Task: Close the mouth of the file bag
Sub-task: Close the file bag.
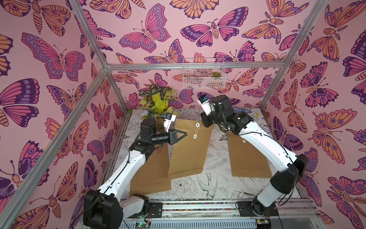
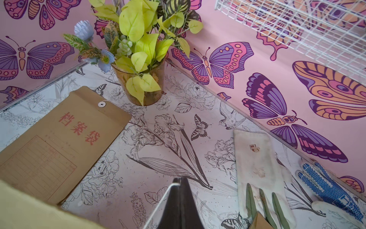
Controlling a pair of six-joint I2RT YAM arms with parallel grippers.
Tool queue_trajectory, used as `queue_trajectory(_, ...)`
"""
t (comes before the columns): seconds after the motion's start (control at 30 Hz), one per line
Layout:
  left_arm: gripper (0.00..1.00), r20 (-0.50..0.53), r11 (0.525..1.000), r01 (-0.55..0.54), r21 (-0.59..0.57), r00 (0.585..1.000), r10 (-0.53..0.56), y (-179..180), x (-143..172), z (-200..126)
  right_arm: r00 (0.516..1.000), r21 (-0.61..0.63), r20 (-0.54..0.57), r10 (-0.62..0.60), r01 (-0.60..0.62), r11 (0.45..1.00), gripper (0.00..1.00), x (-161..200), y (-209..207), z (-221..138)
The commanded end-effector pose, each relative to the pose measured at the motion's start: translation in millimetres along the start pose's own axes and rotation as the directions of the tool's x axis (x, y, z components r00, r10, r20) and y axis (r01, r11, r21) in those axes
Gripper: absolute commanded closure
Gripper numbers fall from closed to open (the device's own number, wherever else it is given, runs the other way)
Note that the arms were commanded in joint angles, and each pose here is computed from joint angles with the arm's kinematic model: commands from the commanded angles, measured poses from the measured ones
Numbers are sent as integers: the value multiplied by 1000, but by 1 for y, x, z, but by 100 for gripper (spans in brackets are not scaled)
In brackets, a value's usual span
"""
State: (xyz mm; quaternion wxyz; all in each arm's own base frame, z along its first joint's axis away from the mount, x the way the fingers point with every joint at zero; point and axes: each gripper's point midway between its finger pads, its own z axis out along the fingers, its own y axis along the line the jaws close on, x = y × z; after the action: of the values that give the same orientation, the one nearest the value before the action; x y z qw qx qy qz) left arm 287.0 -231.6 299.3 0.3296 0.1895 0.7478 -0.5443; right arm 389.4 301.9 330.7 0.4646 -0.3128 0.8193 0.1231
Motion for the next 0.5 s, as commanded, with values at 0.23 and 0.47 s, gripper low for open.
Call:
queue_trajectory(0.23,100,-8,999,-39,-14,999,39,2,2,3,998,-84,21,-57,59,995,100,-27,45,-12)
queue_trajectory(0.47,100,10,994,-39,-104,999,40,18,-3,-1,977,16,-105,-188,191,982,100,0,44,-22)
